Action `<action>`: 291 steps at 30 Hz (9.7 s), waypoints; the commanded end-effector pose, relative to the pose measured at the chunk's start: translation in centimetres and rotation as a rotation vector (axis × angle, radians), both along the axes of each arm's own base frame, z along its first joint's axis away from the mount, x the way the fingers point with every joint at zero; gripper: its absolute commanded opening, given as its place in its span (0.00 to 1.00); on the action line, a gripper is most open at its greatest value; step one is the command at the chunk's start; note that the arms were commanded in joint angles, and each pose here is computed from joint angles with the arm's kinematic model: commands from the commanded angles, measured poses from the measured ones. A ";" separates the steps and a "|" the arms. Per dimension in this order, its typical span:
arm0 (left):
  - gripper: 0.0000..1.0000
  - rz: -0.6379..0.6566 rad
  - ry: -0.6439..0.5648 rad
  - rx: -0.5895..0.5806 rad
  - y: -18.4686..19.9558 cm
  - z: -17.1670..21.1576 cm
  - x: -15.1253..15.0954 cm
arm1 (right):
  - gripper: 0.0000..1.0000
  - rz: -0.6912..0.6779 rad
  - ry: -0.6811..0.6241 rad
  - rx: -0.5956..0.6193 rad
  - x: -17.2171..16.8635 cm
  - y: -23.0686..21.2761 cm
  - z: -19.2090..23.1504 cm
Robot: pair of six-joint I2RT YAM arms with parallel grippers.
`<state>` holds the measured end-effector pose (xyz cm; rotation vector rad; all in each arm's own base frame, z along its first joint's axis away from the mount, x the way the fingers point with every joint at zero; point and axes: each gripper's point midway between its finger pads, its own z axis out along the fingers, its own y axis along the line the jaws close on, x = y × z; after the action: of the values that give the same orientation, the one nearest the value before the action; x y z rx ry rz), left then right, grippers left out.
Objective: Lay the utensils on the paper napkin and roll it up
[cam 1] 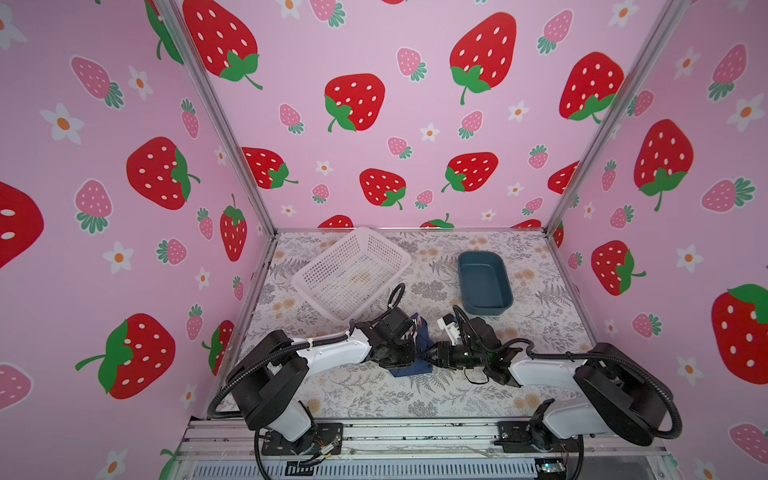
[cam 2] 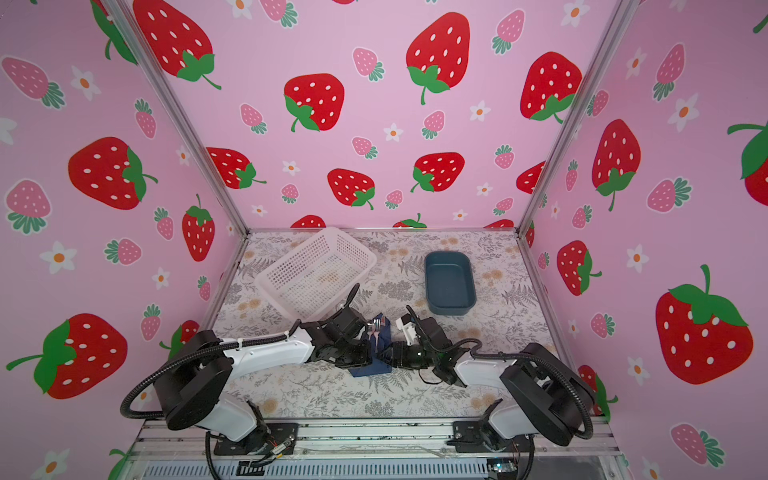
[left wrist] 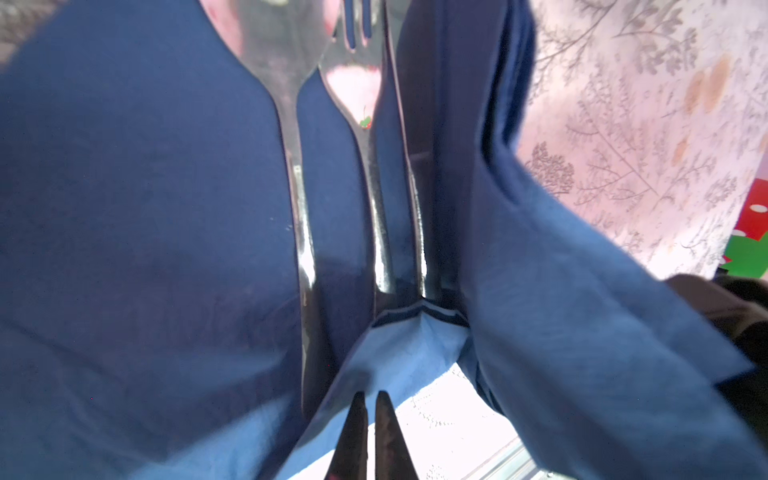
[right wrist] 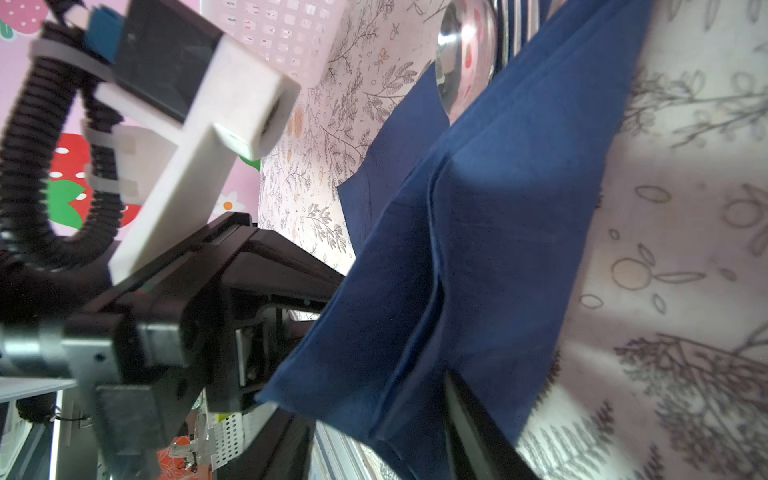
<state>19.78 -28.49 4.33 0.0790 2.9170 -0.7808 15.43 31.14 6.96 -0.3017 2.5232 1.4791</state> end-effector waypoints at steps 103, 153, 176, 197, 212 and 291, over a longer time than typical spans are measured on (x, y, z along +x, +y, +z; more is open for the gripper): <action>0.43 0.143 0.093 -0.197 1.6 1.3 3.4 | 0.22 0.024 0.025 -0.161 0.0 0.3 -3.6; 0.00 0.100 0.077 0.004 5.3 -3.0 1.9 | 0.19 -0.195 -0.062 -0.210 6.6 1.1 -1.0; 0.00 0.139 0.068 0.032 4.4 -4.2 1.0 | 0.18 -0.228 -0.009 -0.211 8.4 -1.1 -2.2; 0.00 0.093 0.033 0.064 4.4 -3.6 1.7 | 0.09 -0.035 0.071 -0.125 -1.8 2.0 -1.8; 0.00 0.089 0.016 0.054 4.6 -2.9 2.3 | 0.10 -0.011 0.095 -0.155 -2.4 3.2 -3.7; 0.00 0.030 0.016 0.114 5.0 -3.1 2.4 | 0.10 -0.260 0.054 -0.205 11.6 1.3 -5.2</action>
<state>22.07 -24.20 1.71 0.0496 2.9385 -0.6834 27.02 32.73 2.78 0.0348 2.6099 1.1821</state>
